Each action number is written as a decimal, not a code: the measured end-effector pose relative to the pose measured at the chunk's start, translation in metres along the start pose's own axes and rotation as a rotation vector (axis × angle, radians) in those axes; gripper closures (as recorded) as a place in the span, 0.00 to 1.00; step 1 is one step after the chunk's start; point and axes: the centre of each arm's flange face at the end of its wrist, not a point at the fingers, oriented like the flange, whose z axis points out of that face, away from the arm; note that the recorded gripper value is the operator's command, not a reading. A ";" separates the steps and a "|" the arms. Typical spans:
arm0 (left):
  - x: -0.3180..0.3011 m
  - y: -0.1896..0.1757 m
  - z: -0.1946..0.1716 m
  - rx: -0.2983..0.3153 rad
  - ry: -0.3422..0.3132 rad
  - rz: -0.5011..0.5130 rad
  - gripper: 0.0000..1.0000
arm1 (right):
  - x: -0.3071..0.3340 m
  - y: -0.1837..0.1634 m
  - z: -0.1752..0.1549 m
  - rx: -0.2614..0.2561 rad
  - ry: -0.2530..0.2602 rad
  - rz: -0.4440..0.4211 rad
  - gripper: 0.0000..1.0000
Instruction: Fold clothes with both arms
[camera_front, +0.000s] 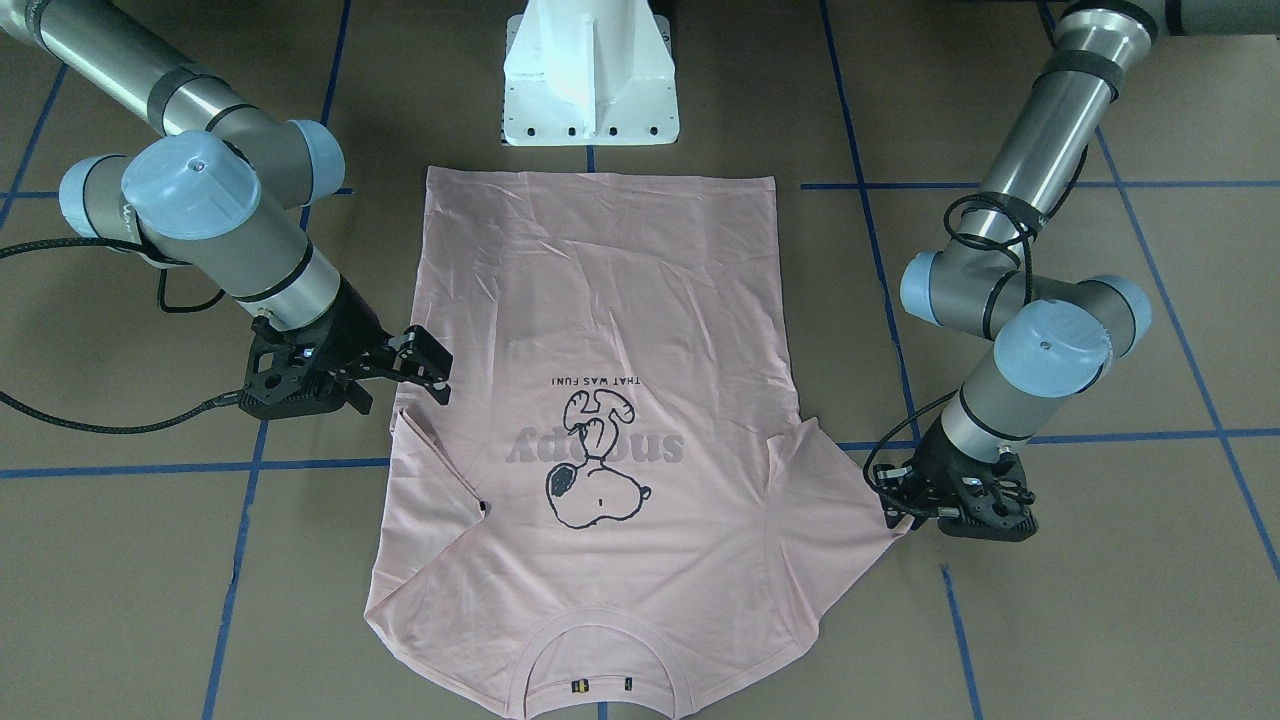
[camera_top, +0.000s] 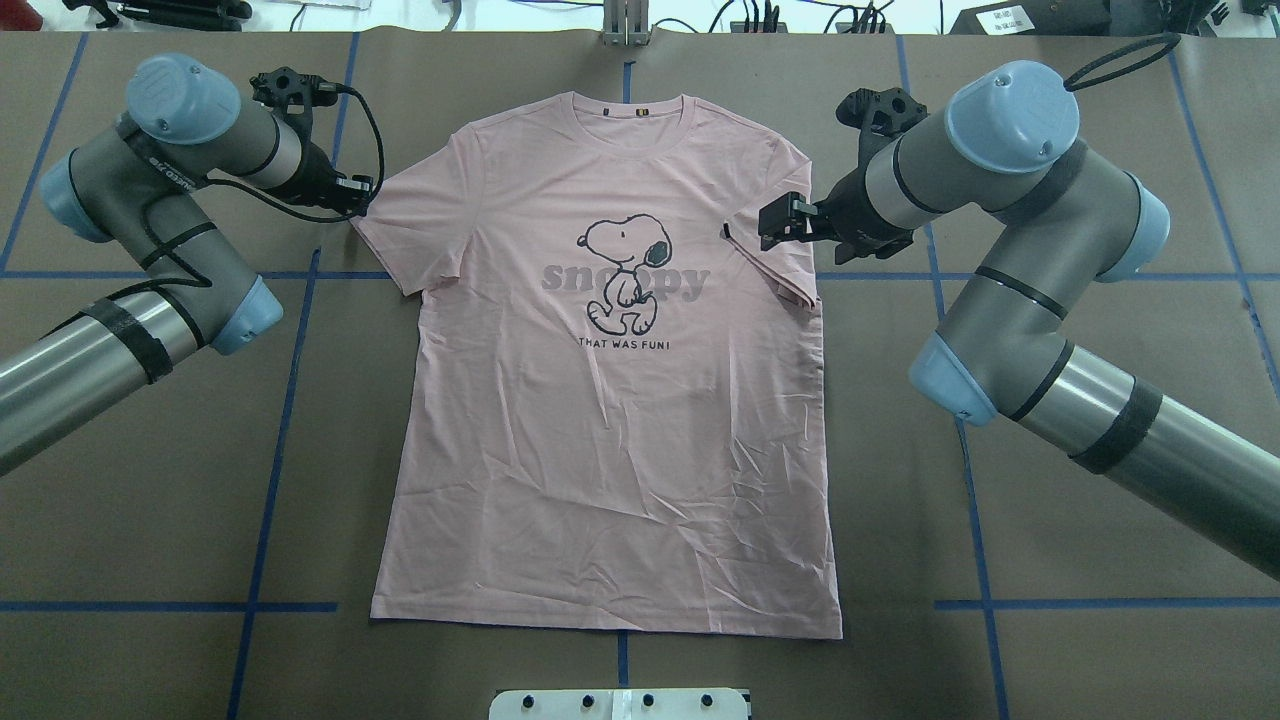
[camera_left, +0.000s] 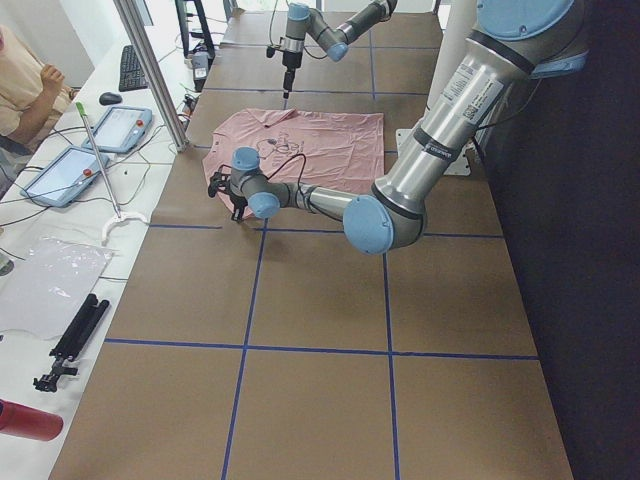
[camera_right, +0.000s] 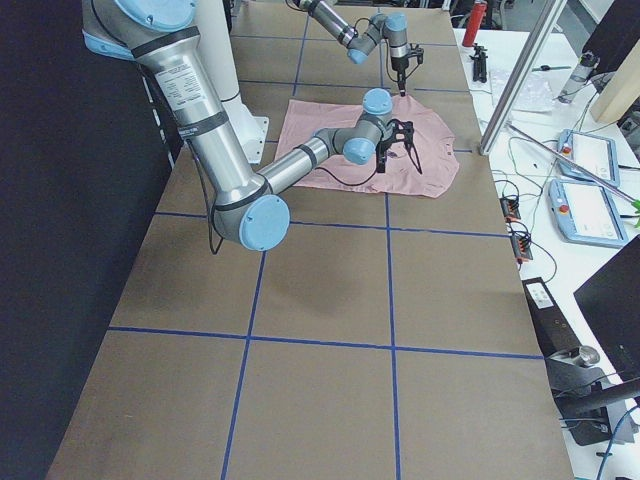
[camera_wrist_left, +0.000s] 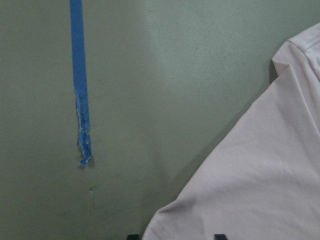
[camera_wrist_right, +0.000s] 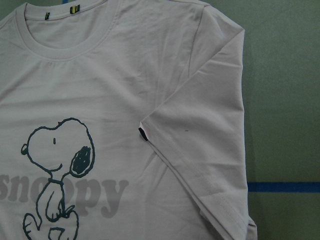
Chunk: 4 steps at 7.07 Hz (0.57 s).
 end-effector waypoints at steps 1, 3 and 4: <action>-0.002 -0.001 0.001 0.004 -0.008 -0.001 1.00 | 0.001 0.000 0.001 0.000 0.003 0.002 0.00; 0.001 -0.011 -0.009 0.023 0.000 -0.004 1.00 | 0.003 0.000 0.003 0.005 0.010 0.003 0.00; 0.016 -0.019 -0.021 0.040 0.022 -0.014 1.00 | 0.003 0.000 0.004 0.007 0.011 0.002 0.00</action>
